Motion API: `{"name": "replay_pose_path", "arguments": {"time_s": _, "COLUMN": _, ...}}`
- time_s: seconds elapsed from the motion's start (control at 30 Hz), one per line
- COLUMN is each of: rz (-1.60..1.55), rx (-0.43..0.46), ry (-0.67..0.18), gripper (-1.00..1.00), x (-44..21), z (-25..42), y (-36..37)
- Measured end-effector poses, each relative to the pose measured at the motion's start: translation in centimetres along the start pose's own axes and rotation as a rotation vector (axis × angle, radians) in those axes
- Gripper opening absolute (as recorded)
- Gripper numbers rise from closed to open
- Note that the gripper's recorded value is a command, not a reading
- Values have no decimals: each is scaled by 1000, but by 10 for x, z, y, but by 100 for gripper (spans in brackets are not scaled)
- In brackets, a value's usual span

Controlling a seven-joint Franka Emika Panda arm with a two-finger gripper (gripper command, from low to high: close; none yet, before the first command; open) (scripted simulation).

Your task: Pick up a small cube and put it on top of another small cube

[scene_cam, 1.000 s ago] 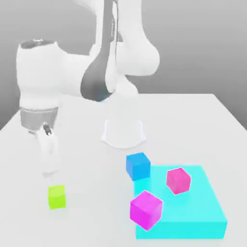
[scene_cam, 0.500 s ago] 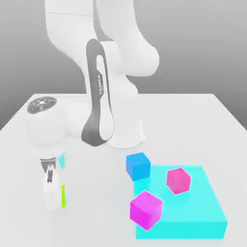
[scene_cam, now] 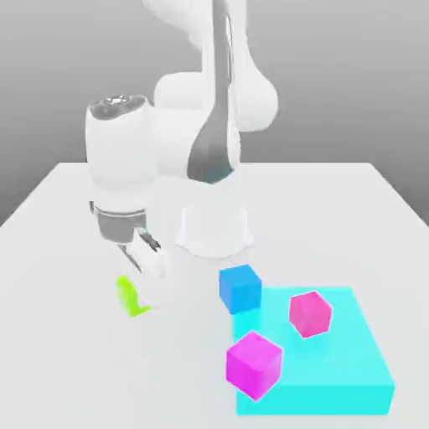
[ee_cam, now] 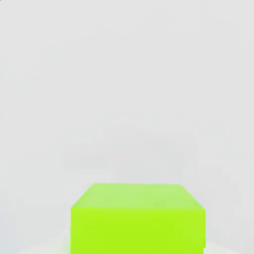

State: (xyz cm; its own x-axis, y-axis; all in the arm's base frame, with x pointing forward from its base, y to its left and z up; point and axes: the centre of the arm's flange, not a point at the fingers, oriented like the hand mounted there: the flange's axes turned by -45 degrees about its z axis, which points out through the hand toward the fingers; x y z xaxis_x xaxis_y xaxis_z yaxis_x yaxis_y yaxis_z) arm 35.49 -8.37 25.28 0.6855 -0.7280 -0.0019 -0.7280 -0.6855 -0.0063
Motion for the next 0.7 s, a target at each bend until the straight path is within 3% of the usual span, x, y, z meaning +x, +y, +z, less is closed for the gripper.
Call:
{"name": "replay_pose_path", "arguments": {"time_s": 0.37, "rz": -713, "rx": -3, "ry": -2, "gripper": -100, "x": -122, "z": -53, "y": -44}}
{"name": "replay_pose_path", "arguments": {"time_s": 0.57, "rz": -764, "rx": -6, "ry": -1, "gripper": -100, "x": -129, "z": -5, "y": -46}}
{"name": "replay_pose_path", "arguments": {"time_s": 0.6, "rz": -764, "rx": -6, "ry": -1, "gripper": 100, "x": -130, "z": 4, "y": -45}}
{"name": "replay_pose_path", "arguments": {"time_s": 0.7, "rz": -764, "rx": -6, "ry": -1, "gripper": 100, "x": -130, "z": 4, "y": -45}}
